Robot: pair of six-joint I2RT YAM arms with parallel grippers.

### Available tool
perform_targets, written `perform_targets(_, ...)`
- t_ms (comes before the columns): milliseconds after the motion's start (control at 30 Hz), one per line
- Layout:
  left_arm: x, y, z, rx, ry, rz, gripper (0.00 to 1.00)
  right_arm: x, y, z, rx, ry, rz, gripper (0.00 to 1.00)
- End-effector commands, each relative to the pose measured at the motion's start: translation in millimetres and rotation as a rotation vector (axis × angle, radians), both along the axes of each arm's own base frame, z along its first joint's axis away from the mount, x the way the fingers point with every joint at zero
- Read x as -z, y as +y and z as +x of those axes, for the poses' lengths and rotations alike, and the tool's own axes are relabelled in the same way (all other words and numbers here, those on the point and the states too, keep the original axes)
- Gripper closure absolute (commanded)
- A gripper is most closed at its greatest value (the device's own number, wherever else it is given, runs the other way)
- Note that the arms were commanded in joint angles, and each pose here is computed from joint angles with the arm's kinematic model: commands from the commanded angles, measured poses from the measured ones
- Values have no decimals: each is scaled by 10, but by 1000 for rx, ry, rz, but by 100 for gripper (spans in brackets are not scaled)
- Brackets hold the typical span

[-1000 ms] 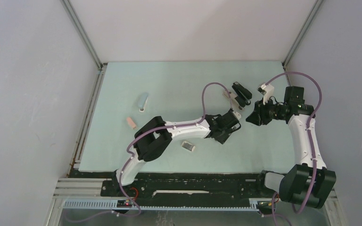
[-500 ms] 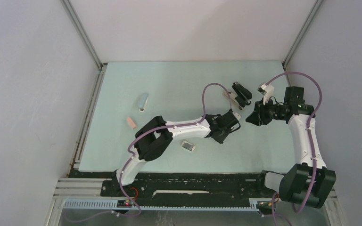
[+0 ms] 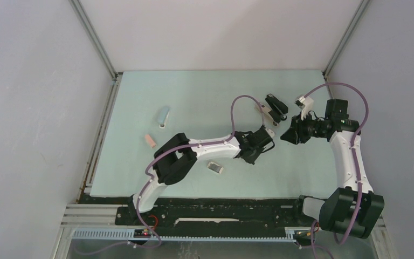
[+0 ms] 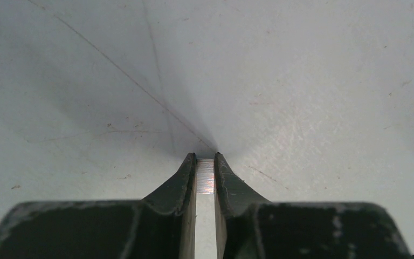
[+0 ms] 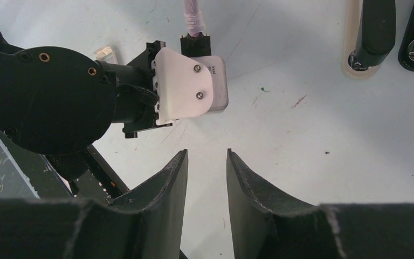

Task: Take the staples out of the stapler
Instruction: Pick up the staple from the center of the board, then place the staple in the staple box.

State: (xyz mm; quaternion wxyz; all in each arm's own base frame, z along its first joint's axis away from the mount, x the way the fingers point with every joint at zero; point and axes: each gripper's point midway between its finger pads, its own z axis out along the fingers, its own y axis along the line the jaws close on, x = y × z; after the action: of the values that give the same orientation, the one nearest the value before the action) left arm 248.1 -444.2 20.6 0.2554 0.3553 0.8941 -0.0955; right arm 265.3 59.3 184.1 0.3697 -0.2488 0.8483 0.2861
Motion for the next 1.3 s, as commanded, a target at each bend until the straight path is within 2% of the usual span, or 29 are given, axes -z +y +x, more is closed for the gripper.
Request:
perform_targets(0,-354,85,55,-36,-50,-48,86,-87,0,23,-13,-32,9,59)
perform_targets(333,-716,284,-68,-78,-95,-178,87,-95,6,20,-16,-34,14,59)
perform_targets(533,-811,544,-135,-129,-130,-208,87,-87,10,11,-17,-28,17,59)
perform_targets(933,-659,1239,-162,-302,-207,-116,86,-73,22,2,-21,-15,27,59)
perform_targets(1267,-557,1469,-160,-369,-227,-82,86,-59,25,4,-23,-6,31,59)
